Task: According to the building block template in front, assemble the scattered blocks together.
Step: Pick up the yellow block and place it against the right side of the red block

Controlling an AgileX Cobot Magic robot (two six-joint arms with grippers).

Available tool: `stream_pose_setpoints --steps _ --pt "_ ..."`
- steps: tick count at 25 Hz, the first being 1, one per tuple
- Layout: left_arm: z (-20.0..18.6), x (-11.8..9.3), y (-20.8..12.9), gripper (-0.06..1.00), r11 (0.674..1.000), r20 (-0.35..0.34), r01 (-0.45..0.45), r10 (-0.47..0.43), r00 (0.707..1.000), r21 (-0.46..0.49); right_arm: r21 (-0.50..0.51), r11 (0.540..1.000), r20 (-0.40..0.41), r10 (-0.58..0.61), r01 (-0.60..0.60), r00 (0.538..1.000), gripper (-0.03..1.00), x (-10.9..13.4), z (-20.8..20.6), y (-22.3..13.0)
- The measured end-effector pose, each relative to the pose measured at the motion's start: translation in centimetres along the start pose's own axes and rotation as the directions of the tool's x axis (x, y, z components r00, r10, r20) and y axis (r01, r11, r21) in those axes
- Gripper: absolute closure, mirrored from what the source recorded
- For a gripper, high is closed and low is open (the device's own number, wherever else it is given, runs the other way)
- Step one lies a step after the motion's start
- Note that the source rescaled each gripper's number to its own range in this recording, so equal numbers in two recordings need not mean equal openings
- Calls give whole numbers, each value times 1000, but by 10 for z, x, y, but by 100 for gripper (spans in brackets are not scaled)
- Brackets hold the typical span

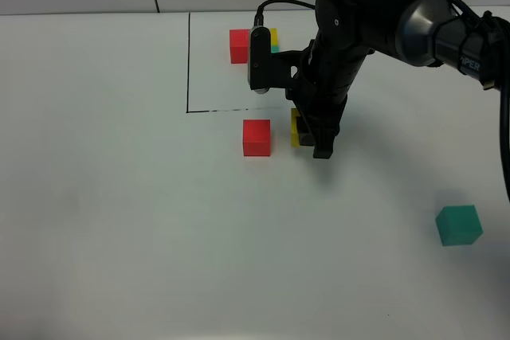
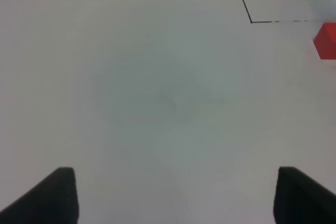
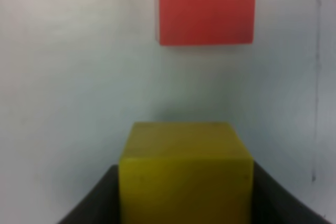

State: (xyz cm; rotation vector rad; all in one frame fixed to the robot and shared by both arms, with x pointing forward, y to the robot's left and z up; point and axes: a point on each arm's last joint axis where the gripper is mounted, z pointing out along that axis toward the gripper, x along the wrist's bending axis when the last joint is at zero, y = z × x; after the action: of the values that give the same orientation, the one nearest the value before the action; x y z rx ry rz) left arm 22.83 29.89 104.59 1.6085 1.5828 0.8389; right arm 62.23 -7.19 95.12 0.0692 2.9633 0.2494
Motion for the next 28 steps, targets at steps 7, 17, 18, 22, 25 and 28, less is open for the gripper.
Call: stream_pose_setpoints --steps 7,17,18,22,25,28 --pt "0 0 0 1 1000 0 0 0 1000 0 15 1000 -23 -1 1 1000 97 -1 28 -2" --pt "0 0 0 1 1000 0 0 0 1000 0 32 998 -47 47 -46 998 97 -15 45 7" --pt "0 0 0 1 1000 0 0 0 1000 0 35 998 -51 50 -49 997 97 -16 47 7" --pt "0 0 0 1 1000 0 0 0 1000 0 29 998 -63 60 -59 996 97 -17 51 9" --pt "0 0 0 1 1000 0 0 0 1000 0 28 998 -63 61 -59 996 97 -17 51 9" --pt "0 0 0 1 1000 0 0 0 1000 0 22 998 -64 65 -63 996 97 -17 51 10"
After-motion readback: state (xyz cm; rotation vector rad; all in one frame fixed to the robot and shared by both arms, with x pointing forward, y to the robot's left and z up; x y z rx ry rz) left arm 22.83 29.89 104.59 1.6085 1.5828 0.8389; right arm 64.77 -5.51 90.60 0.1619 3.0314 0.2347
